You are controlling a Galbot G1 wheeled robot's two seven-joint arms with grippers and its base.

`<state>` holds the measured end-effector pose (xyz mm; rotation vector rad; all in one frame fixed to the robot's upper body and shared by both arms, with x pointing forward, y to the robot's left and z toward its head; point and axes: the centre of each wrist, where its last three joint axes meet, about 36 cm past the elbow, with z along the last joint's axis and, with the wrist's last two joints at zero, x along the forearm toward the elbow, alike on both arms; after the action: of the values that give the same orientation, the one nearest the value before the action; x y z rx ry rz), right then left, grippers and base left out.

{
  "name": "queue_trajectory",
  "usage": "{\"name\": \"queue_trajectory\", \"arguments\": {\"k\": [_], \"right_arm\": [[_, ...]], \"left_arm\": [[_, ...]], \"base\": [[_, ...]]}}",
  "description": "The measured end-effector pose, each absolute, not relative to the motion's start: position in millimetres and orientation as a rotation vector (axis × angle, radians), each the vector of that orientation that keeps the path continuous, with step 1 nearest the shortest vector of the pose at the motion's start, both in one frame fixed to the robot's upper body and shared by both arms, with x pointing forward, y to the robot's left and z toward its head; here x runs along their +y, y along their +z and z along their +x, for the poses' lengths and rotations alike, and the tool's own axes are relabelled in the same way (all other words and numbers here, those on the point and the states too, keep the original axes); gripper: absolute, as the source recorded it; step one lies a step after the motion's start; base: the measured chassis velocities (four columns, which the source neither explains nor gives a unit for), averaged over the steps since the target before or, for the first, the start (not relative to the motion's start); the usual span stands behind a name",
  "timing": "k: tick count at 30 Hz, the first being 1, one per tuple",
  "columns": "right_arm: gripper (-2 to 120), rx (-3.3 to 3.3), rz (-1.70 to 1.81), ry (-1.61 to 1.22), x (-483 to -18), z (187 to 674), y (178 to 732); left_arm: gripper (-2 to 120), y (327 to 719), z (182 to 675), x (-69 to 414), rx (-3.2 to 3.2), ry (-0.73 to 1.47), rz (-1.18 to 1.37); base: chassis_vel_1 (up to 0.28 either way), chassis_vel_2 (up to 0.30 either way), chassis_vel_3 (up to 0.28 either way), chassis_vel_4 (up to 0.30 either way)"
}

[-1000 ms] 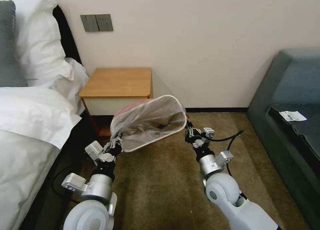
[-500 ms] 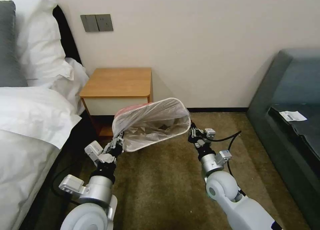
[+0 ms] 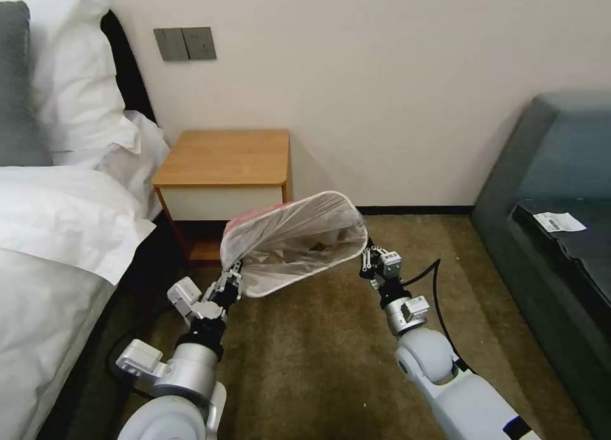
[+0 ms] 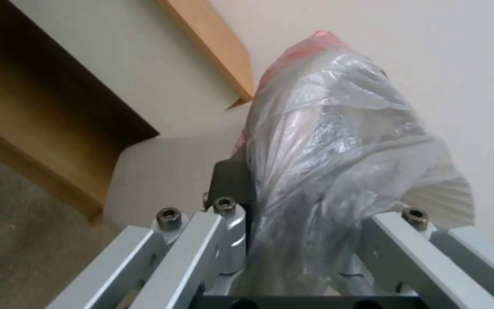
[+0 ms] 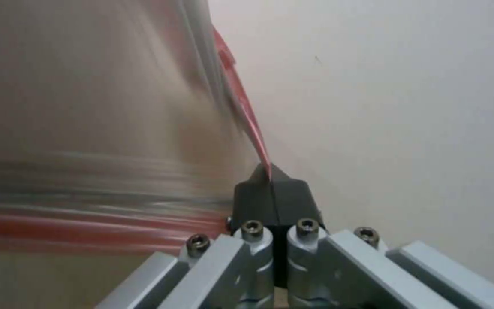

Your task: Pick up the garbage bag from the table and place it over the trash can.

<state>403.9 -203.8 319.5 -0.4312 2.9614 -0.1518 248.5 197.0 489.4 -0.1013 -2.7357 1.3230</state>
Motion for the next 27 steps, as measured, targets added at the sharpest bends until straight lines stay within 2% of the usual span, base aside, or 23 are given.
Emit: {"name": "queue_trajectory", "arguments": {"k": [20,27], "right_arm": [[0,2.955,-0.394,-0.344,-212,413,302],[0,2.927,-0.382,-0.342,-207,404,316]], "left_arm": [[16,500,246,197,-2.721,1.375,-0.103],[15,485,260,202,-2.747,1.328,-0.056]], "base": [[0.000,0.000,0.000,0.000],[0.000,0.000,0.000,0.000]]}}
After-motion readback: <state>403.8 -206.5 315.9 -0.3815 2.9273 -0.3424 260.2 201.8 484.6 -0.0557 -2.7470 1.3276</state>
